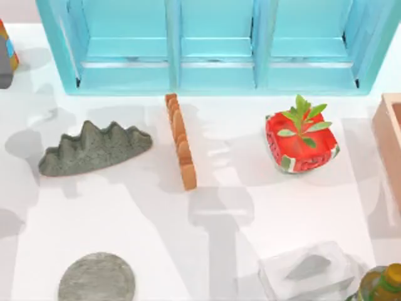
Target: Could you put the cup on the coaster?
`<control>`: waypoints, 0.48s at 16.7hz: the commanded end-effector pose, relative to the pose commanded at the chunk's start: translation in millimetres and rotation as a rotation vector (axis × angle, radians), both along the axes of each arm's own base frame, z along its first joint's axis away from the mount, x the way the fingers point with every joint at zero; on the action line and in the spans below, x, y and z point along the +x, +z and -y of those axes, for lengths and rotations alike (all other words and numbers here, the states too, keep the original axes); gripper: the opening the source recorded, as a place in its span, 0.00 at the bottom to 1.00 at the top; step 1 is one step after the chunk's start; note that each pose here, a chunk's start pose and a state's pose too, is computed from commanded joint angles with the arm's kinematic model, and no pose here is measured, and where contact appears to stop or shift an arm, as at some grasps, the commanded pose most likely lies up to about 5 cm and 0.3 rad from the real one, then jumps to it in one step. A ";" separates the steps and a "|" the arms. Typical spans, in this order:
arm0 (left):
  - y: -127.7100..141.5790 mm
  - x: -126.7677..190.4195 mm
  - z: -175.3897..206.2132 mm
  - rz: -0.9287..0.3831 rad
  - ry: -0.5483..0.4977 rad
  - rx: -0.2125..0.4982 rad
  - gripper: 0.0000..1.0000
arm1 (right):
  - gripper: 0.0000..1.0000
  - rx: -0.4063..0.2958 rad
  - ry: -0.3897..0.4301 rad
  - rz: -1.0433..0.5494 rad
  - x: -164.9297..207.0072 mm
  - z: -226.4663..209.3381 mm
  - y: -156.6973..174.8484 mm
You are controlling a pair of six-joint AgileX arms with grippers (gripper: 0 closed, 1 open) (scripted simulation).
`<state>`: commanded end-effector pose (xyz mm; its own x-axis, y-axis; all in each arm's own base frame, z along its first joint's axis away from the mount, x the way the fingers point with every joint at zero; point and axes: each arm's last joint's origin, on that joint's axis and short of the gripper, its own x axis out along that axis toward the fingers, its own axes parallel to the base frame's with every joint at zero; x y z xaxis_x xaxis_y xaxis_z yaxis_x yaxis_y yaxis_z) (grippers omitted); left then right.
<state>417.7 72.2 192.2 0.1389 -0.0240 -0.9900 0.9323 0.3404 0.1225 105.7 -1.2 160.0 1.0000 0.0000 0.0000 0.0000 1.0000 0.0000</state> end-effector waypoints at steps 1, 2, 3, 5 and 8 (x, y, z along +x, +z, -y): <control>6.3 -4.5 8.8 0.005 0.059 -0.016 0.00 | 1.00 0.000 0.000 0.000 0.0 0.0 0.0; 11.9 -9.9 18.3 0.006 0.121 -0.033 0.00 | 1.00 0.000 0.000 0.000 0.0 0.0 0.0; 17.1 -16.0 28.3 0.004 0.183 -0.050 0.00 | 1.00 0.000 0.000 0.000 0.0 0.0 0.0; 25.5 -30.3 49.1 -0.010 0.310 -0.084 0.00 | 1.00 0.000 0.000 0.000 0.0 0.0 0.0; 32.8 -56.8 81.9 -0.051 0.498 -0.124 0.00 | 1.00 0.000 0.000 0.000 0.0 0.0 0.0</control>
